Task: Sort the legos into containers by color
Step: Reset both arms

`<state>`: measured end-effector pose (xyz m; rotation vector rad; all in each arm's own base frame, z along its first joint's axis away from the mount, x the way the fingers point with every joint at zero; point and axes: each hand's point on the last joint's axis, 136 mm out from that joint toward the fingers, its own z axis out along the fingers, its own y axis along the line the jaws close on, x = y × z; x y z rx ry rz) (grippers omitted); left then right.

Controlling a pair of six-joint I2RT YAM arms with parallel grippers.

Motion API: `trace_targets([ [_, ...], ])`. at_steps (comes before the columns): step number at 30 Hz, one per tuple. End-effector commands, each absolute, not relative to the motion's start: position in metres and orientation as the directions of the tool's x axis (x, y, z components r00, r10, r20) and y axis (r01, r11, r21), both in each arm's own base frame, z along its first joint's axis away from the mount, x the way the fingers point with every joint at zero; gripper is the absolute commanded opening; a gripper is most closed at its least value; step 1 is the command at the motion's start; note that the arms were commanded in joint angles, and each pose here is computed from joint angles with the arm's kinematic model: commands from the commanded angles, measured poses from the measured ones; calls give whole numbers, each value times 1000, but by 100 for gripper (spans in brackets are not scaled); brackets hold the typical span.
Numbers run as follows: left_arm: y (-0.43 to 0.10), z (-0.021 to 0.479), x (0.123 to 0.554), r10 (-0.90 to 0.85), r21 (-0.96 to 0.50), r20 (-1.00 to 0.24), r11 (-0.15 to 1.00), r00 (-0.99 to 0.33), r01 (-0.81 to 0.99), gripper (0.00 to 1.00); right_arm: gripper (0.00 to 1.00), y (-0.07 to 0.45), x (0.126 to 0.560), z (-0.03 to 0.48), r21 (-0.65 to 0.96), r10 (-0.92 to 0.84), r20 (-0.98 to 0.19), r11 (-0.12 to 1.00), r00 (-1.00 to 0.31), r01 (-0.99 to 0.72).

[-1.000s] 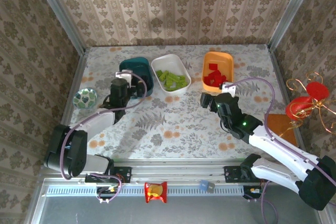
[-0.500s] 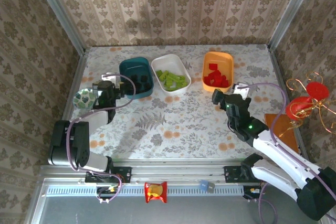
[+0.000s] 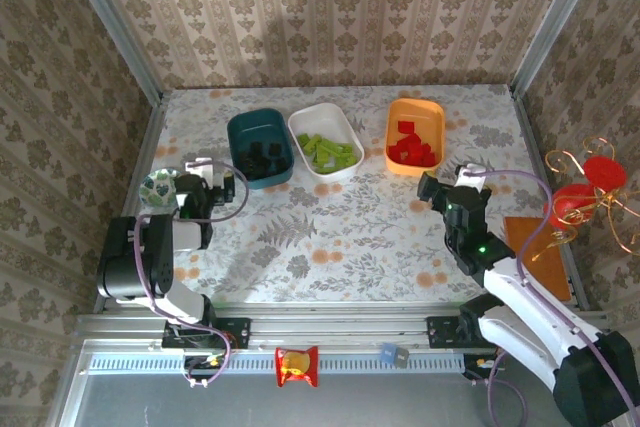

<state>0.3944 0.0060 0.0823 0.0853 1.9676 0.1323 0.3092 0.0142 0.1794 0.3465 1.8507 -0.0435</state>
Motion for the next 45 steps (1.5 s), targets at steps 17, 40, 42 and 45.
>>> trace_targets([
  [17, 17, 101, 396, 104, 155, -946, 977, -308, -144, 100, 100, -23, 385, 117, -41, 21, -966, 972, -257, 233],
  [40, 17, 100, 396, 106, 155, -945, 978, -310, -141, 100, 100, -25, 395, 101, -11, 56, -947, 978, -316, 207],
  [42, 17, 101, 396, 107, 156, -946, 978, -308, -140, 100, 100, -25, 395, 101, -11, 56, -947, 978, -316, 207],
  [45, 16, 100, 396, 108, 157, -945, 978, -309, -139, 100, 100, -25, 395, 101, -11, 56, -947, 978, -316, 207],
])
